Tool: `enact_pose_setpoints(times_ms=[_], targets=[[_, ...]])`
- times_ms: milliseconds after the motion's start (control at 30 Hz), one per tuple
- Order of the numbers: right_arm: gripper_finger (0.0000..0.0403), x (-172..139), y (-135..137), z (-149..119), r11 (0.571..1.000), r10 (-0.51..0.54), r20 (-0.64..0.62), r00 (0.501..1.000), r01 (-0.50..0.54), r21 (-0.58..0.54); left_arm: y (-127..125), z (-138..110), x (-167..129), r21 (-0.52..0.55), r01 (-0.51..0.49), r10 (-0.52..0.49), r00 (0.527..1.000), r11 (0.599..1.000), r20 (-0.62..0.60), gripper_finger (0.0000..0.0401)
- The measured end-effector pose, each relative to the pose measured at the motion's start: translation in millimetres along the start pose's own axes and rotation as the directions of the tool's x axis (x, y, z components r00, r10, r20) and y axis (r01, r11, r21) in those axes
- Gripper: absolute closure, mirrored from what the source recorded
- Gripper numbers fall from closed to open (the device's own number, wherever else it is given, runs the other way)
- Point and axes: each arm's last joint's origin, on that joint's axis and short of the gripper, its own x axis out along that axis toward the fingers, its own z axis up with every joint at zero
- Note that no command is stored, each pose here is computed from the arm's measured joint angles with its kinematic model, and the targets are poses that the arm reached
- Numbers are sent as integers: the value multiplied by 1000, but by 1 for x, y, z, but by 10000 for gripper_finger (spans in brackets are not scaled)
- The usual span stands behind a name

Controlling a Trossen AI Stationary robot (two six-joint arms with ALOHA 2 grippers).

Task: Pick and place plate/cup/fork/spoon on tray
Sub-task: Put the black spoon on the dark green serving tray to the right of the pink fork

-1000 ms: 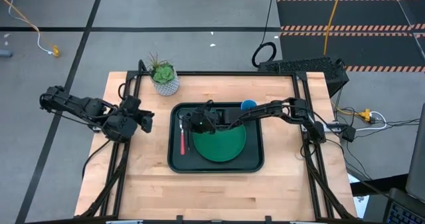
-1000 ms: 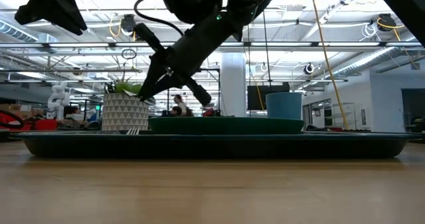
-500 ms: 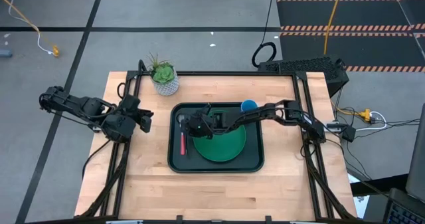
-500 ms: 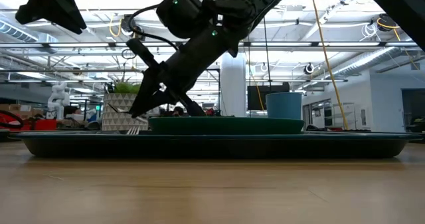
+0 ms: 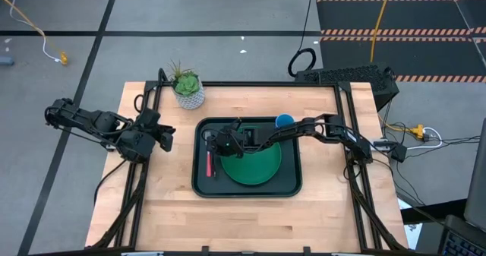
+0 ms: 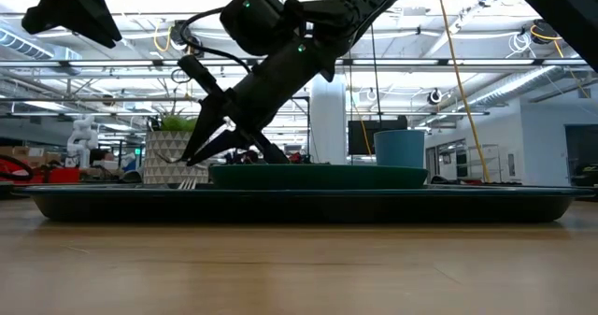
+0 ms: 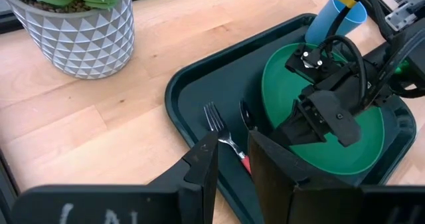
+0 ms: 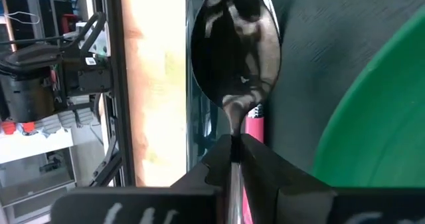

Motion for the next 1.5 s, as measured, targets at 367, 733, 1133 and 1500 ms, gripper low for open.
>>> enact_pose_setpoints(times_ms=[367, 733, 1133, 1500], targets=[[330, 0, 0, 0, 1000, 0, 2, 1000, 0, -1, 0, 0, 0, -1, 0, 0, 1000, 1000, 0, 316], [320, -2, 13, 0, 988, 133, 8, 991, -132, -80, 0, 0, 0, 2, 4, -4, 1000, 1000, -11, 316], [321, -64, 67, 2, 847, 357, 13, 934, -318, -427, -6, -8, 4, 131, 58, -30, 978, 990, -206, 316], [321, -154, 89, -7, 638, 257, -37, 966, -198, -744, -35, -4, 13, 277, 271, -210, 950, 922, -230, 316]])
